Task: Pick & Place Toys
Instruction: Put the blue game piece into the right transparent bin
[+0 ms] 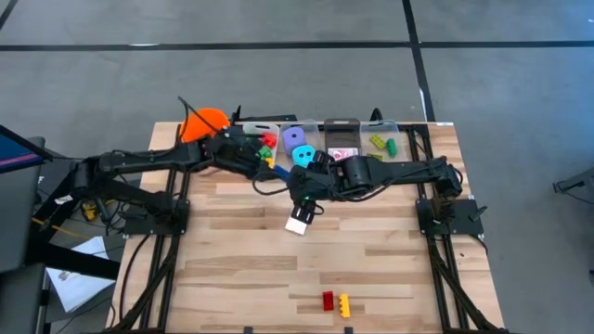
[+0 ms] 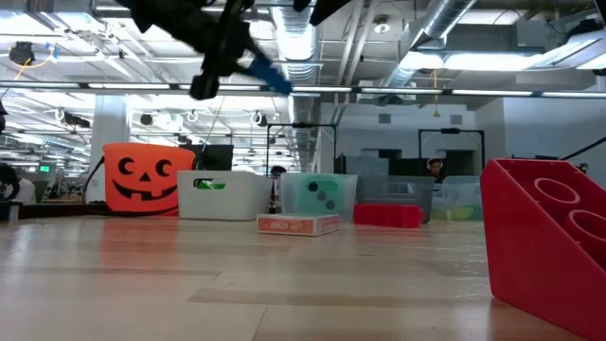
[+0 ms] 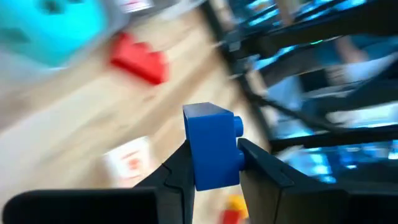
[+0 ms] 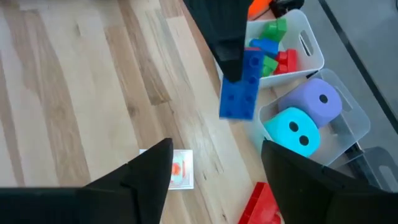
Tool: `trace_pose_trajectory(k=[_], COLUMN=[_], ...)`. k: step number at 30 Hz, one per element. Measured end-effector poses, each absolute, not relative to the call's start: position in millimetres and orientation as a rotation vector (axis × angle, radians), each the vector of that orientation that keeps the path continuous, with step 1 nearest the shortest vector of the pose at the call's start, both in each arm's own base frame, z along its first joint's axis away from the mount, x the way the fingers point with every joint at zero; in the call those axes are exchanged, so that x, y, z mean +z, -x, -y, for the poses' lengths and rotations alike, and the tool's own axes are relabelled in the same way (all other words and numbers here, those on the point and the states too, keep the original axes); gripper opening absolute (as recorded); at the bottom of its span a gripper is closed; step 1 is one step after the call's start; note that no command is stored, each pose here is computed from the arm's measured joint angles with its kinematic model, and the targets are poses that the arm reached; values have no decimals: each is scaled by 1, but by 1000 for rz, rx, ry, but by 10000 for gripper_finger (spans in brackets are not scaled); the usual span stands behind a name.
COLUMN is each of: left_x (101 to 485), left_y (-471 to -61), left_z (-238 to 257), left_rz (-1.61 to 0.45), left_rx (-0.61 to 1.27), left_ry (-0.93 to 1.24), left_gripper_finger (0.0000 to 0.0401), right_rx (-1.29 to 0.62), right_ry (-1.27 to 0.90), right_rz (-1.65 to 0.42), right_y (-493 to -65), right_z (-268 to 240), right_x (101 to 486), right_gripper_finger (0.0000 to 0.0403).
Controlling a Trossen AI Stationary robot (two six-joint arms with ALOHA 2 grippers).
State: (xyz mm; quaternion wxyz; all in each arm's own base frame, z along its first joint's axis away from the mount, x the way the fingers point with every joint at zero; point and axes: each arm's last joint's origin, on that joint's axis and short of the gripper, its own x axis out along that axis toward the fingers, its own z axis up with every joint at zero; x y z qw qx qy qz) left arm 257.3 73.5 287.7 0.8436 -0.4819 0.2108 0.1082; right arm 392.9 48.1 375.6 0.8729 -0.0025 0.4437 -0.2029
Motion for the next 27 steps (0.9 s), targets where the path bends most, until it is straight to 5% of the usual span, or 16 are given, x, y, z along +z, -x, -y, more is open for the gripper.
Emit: trace_pose_trajectory(k=[13,27], left_x=[273,305], left_y=[-229,-281], left_z=[-118,-124], left_rz=[-533,-10], left_rx=[517,95], left_ry=[884,934], left_gripper_finger=[85,85], right_rx=[-519,-700], right_ry=[98,148], right_rz=[-881,-937], right_y=[-384,-364], right_z=[-58,-54], right_x=[390,390], right_gripper_finger=[245,245])
